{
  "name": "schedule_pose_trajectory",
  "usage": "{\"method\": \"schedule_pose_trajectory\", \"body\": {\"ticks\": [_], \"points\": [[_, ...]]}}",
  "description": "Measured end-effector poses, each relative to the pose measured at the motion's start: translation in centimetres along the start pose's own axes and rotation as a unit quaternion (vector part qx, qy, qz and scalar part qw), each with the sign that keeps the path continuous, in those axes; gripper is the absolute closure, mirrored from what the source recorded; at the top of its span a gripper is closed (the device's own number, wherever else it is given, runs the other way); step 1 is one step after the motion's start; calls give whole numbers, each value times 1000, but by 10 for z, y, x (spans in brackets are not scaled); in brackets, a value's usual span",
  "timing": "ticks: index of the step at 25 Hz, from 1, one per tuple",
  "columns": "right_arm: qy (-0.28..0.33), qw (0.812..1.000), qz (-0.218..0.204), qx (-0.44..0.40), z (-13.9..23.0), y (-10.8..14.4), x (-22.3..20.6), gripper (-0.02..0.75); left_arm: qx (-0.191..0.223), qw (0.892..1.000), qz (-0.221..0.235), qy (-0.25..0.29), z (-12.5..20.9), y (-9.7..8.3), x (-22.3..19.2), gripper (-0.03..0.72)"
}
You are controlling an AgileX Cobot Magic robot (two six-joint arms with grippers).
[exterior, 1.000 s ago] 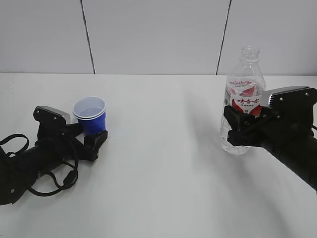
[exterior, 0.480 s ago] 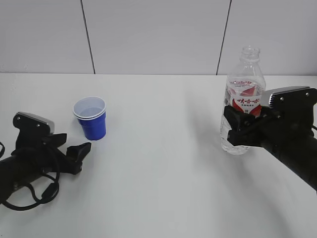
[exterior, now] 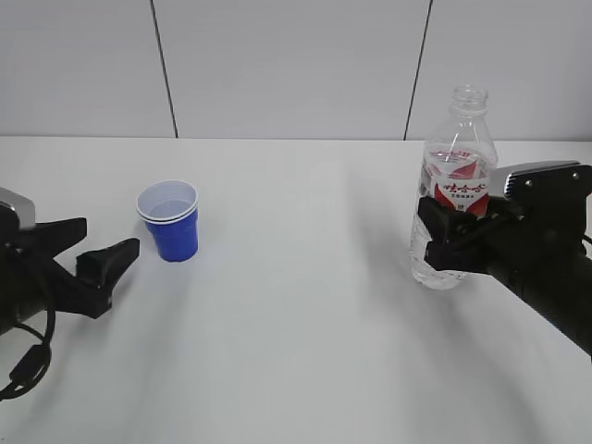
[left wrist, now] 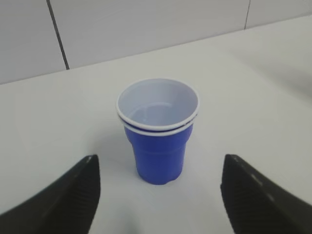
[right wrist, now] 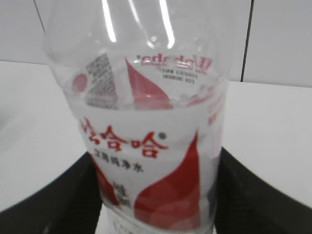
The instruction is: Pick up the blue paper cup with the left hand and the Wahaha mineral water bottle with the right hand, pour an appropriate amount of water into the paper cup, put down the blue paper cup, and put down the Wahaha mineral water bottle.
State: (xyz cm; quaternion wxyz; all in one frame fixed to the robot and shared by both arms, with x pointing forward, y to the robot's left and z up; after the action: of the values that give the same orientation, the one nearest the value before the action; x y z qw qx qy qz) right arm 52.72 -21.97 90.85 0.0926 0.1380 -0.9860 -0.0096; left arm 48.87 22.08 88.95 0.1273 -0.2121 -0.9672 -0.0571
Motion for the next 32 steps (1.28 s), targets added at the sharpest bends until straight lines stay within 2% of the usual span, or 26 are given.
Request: {"method": "schedule_pose_trajectory", "body": {"ticks": [4, 7, 9, 13, 18, 25, 32], "points": [[0, 1000, 0, 0, 0, 0, 0, 288, 29, 999, 1, -37, -19, -2, 22, 141], [0, 1000, 0, 0, 0, 0, 0, 288, 31, 997, 5, -76, -37, -4, 36, 212], [0, 1000, 0, -4, 0, 0, 0, 288, 34, 994, 11, -105, -50, -6, 45, 229], [0, 1000, 0, -12, 0, 0, 0, 288, 44, 990, 11, -136, -73, -7, 64, 230], [0, 1000, 0, -14, 0, 0, 0, 288, 52, 985, 1, -166, -97, -7, 93, 194], [0, 1000, 0, -21, 0, 0, 0, 288, 49, 988, -44, -137, -125, -2, 136, 188], [0, 1000, 0, -24, 0, 0, 0, 288, 59, 991, -117, -41, -148, 6, 194, 192]]}}
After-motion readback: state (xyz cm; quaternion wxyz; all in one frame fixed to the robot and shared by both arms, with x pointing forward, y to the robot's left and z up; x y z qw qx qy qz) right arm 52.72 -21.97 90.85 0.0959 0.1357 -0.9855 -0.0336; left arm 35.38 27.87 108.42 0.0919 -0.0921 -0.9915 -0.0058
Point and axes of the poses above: a point on each arm's last joint axis where the gripper is mounted, x pointing back along that axis away from the gripper, y along the wrist's bending axis when the last joint is at zero, z = x × y, the point moved 1 cm from there along -x, pointing out along that axis toward the gripper, and after that the axes turned 3 degrees about -x, right-handed, at the moved point
